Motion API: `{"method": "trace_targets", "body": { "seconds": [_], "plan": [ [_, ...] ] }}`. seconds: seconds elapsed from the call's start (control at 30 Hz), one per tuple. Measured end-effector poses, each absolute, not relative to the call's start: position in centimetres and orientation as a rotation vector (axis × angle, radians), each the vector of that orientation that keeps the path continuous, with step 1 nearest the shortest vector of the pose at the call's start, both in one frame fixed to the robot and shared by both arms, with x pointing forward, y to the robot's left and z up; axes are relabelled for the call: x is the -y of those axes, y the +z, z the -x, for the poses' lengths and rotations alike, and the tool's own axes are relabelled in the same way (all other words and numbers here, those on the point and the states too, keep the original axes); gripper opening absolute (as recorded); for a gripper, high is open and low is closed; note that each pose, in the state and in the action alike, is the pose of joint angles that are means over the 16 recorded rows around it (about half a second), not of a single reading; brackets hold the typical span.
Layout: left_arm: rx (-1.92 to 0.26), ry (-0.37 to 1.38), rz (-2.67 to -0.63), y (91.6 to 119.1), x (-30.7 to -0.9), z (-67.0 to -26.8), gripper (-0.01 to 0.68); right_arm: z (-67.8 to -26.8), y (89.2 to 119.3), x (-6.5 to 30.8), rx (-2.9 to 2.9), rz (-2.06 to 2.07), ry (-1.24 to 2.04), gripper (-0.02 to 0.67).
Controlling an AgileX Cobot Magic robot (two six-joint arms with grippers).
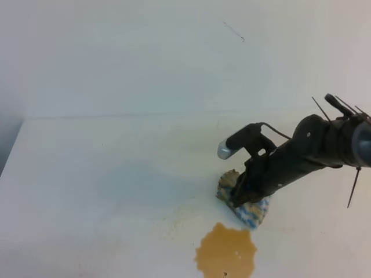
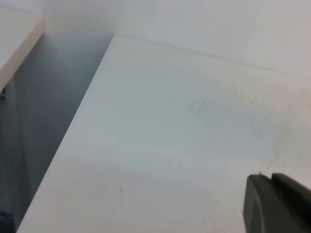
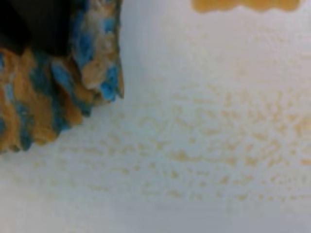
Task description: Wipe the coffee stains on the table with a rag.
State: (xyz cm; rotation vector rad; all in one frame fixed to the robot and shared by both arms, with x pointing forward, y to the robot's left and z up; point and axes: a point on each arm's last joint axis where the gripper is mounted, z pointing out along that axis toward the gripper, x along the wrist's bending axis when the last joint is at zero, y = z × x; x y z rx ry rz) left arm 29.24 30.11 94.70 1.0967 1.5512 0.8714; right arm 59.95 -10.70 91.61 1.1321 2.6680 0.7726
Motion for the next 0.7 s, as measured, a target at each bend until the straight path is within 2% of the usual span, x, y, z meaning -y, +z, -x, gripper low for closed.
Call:
{"method": "trace_targets", "body": {
  "seconds": [0.13,0.37,0.53,0.7],
  "plan": [
    [-1.551,0.871,-1.097,94.7,-30.1,-29.2,0.001,-59.1,93.7,11.4,-2.643,-1.147,0.74,0.009],
    [-1.551,0.871,-1.097,94.7,-30.1,-29.2,0.001,-56.4,96.3,13.5,-2.55,-1.215,0.687,0.007],
    [-1.551,0.871,-1.097,94.7,-30.1,-29.2,0.001,-54.3,95.6,14.8,-2.498,-1.291,0.68,0.004],
    [-1.551,0.871,-1.097,94.7,-30.1,-29.2,0.001,-52.9,93.2,15.2,-2.469,-1.401,0.686,0.009]
  ]
}}
